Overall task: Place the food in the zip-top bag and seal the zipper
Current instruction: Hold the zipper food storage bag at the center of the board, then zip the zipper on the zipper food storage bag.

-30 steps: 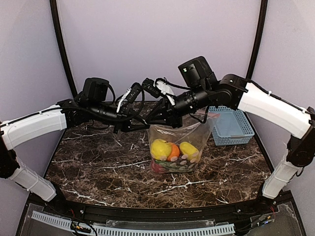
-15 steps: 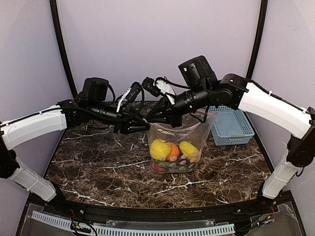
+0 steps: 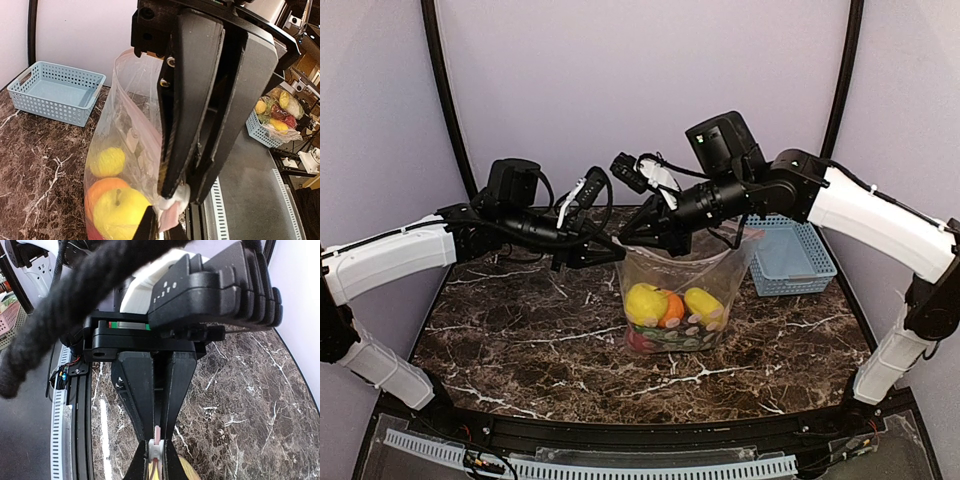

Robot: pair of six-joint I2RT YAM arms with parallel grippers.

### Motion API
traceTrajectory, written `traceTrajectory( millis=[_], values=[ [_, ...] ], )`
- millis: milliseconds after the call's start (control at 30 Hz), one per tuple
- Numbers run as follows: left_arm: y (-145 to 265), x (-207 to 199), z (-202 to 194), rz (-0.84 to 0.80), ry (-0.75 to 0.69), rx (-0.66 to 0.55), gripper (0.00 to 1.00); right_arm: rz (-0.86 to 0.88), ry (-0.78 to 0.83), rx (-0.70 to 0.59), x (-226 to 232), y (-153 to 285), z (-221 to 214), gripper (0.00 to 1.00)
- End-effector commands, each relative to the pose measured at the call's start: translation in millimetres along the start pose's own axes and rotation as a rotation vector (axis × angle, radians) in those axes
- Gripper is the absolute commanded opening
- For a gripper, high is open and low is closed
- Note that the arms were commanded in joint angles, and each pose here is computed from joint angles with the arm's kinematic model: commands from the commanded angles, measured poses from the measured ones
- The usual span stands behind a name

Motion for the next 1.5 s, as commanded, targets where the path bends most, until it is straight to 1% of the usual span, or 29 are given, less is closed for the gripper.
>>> traceTrajectory(
  millis=[0,133,367,800,967,1400,1467],
  values=[
    [5,-9,2,-0.017,-0.030,-0.016,0.04,-0.035,0.014,-0.048,2,12,11,0.00],
    [5,-10,2,-0.024,-0.031,-0.021,0.01,-0.021,0.006,-0.036,2,8,8,0.00],
    [6,-12,3,-0.029,-0.043,-0.030,0.01,-0.038,0.000,-0.009,0,7,4,0.00],
    [12,-10,5,0.044,-0.071,-0.069,0.01,-0.116,-0.014,0.050,-4,19,-8,0.00],
    [12,-8,5,0.053,-0.041,-0.072,0.01,-0.135,-0.019,0.047,-4,28,-9,0.00],
    [21,-5,7,0.081,-0.034,-0.101,0.01,-0.172,-0.034,0.063,-7,38,-15,0.00],
    [23,-4,11,0.080,-0.043,-0.121,0.01,-0.176,-0.038,0.066,-7,39,-17,0.00]
  ],
)
Point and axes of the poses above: each gripper's point midway between its finger pads, its own y axis back along the fingers, its own x axis along the line the jaws close on, z = x × y, the point moved 6 cm from there along y, back along the fingers, and after that the axes turned 8 degrees about y, right-handed, at the moved point
